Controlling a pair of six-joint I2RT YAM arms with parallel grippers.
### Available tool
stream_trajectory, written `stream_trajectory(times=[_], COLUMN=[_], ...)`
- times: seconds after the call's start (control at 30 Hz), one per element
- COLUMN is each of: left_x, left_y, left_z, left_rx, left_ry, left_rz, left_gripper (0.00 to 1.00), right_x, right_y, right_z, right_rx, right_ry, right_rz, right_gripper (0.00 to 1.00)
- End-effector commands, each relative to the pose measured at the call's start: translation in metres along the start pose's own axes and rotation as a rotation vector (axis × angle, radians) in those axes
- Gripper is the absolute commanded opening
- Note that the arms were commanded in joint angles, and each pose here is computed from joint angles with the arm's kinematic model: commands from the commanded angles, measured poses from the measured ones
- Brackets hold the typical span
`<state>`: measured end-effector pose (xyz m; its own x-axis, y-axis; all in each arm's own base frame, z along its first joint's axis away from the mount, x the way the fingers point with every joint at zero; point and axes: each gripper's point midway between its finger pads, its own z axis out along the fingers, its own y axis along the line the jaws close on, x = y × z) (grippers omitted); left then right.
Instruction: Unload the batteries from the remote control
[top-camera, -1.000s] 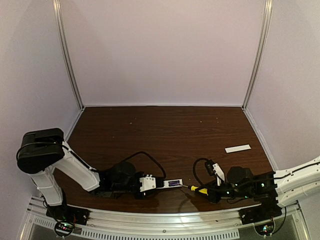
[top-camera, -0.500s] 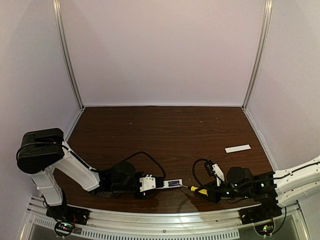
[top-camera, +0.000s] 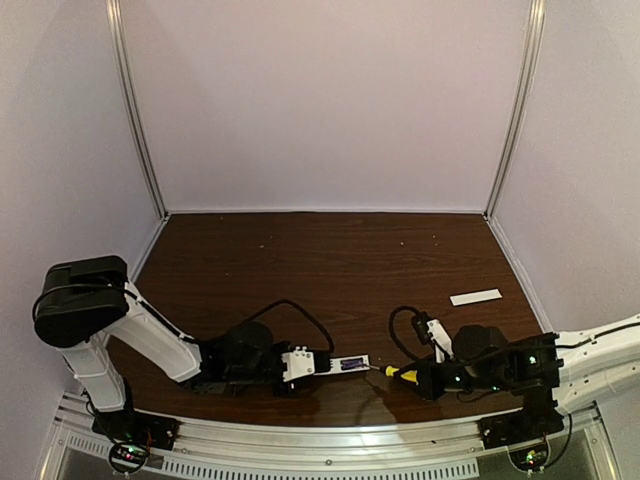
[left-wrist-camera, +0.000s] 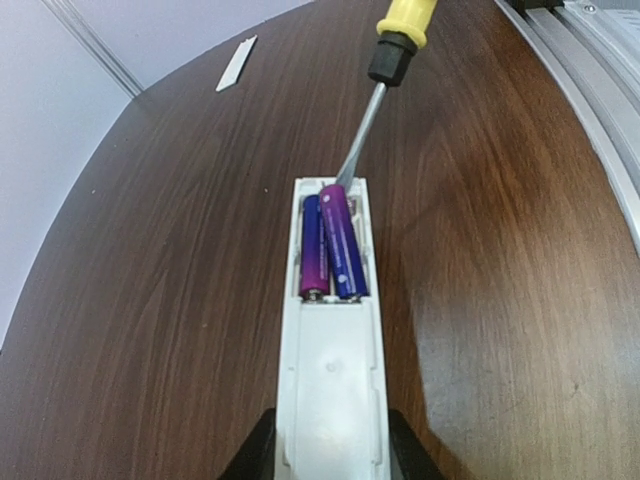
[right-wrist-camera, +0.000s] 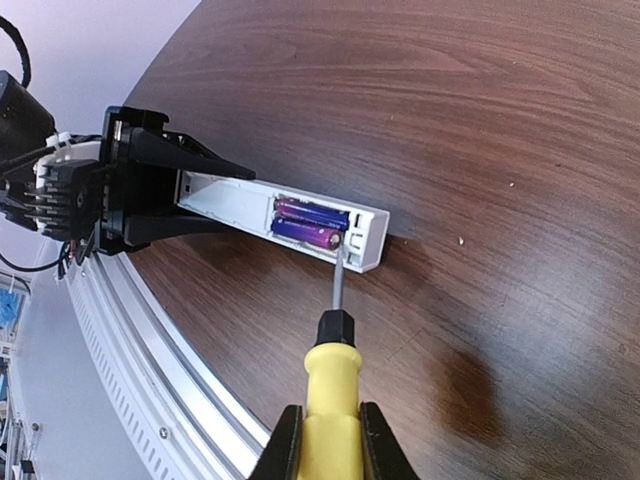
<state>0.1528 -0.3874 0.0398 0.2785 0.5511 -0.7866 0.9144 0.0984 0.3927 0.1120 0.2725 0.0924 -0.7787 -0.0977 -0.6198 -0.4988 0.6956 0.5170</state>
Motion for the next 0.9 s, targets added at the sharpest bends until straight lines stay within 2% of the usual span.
stream_trajectory(times=[0.0,0.37,0.63,0.87], left_x=[-0.037,-0.03,-0.028,-0.027], left_y=[0.013,0.021,0.022,0.021], left_z=[0.006,0.012,0.014,0.015], left_rx=[-0.037,-0.045,-0.035,-0.023], left_ry=[-0.12,-0.096,-0.092,-0.092], left_rz=[-0.012,-0.047,-0.06,-0.06], left_gripper=[0.0,0.0,0.0,0.0], right_x=[-0.02,-0.027,-0.026,-0.026], right_y=[0.008,0.012,-0.002,0.008], right_z=[-0.014,-0.023,-0.026,-0.023], right_rx=[0.016,0.046,0.122,0.075], right_ry=[-0.046,-0.023,-0.028,-0.017], right_rz=[0.024,0.012,0.025,0.005], right_gripper=[0.0,0.0,0.0,0.0])
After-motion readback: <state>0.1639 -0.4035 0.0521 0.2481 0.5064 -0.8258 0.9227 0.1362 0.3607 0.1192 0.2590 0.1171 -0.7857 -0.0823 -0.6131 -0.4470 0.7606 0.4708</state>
